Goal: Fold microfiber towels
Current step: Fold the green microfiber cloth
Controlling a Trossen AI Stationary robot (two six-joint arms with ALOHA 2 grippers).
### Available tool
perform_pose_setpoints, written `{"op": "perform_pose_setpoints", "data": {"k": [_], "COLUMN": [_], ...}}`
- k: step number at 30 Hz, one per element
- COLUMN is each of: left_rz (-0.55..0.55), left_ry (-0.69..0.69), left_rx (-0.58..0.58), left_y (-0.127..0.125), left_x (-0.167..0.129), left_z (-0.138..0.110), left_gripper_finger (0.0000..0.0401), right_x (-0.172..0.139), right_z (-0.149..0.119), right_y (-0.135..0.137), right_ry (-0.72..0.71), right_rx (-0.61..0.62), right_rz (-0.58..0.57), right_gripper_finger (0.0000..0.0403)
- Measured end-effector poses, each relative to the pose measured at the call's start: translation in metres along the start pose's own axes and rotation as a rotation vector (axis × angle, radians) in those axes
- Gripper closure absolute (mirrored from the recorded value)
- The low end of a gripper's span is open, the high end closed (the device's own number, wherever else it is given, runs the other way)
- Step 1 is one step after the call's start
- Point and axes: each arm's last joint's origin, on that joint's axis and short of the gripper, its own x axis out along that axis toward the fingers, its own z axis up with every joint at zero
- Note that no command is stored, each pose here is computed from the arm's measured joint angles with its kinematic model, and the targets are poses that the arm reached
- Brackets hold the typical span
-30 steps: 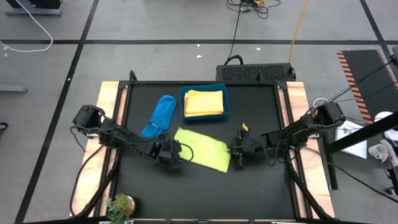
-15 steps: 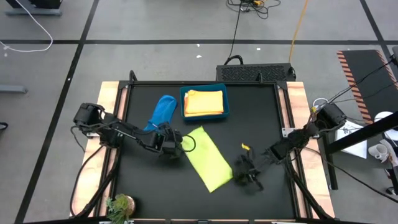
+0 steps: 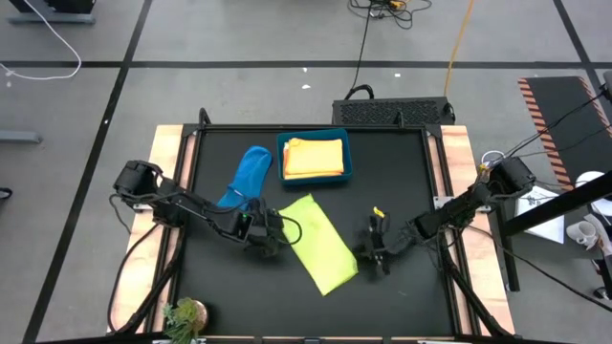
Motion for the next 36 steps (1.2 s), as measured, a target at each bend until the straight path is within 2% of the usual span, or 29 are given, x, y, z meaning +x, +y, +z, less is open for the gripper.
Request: {"op": "perform_pose_setpoints", "data": {"k": [4,9,14,18,20,21,24,28,33,36], "left_rz": [0.029,0.044,0.137,0.216,0.201,0.157,-0.002,-0.108,-0.147,-0.196], "left_ry": [0.039,0.032,-0.030,-0.043,-0.043,-0.033,-0.037,-0.140,-0.253,-0.346], "left_rx": [-0.050,-0.083,-0.078,-0.122,-0.147,-0.151,-0.131,-0.071,0.043,0.082], "left_y": [0.009,0.022,0.041,0.060,0.066,0.066,0.055,0.022,-0.023,-0.049], "left_x": [0.009,0.017,0.025,0.031,0.033,0.032,0.027,0.008,-0.017,-0.020], "left_z": [-0.007,-0.001,0.009,0.014,0.016,0.017,0.023,0.031,0.031,0.028], "left_gripper_finger": [0.0242,0.0242,0.0242,0.0242,0.0242,0.0242,0.0242,0.0242,0.0242,0.0242], "right_x": [0.001,0.000,-0.001,-0.002,-0.002,-0.002,-0.002,-0.002,-0.002,-0.001], "right_z": [-0.005,0.000,0.004,0.005,0.004,0.004,0.004,0.004,0.006,0.007], "right_y": [-0.006,0.000,0.008,0.011,0.012,0.012,0.012,0.012,0.009,0.007], "right_ry": [0.056,0.005,-0.044,-0.055,-0.053,-0.053,-0.049,-0.051,-0.068,-0.080], "right_rx": [0.053,0.077,0.059,0.051,0.047,0.047,0.038,0.004,-0.021,-0.025], "right_rz": [-0.025,0.025,0.062,0.077,0.079,0.079,0.077,0.074,0.051,0.031], "right_gripper_finger": [0.0342,0.0342,0.0342,0.0342,0.0342,0.0342,0.0342,0.0342,0.0342,0.0342]}}
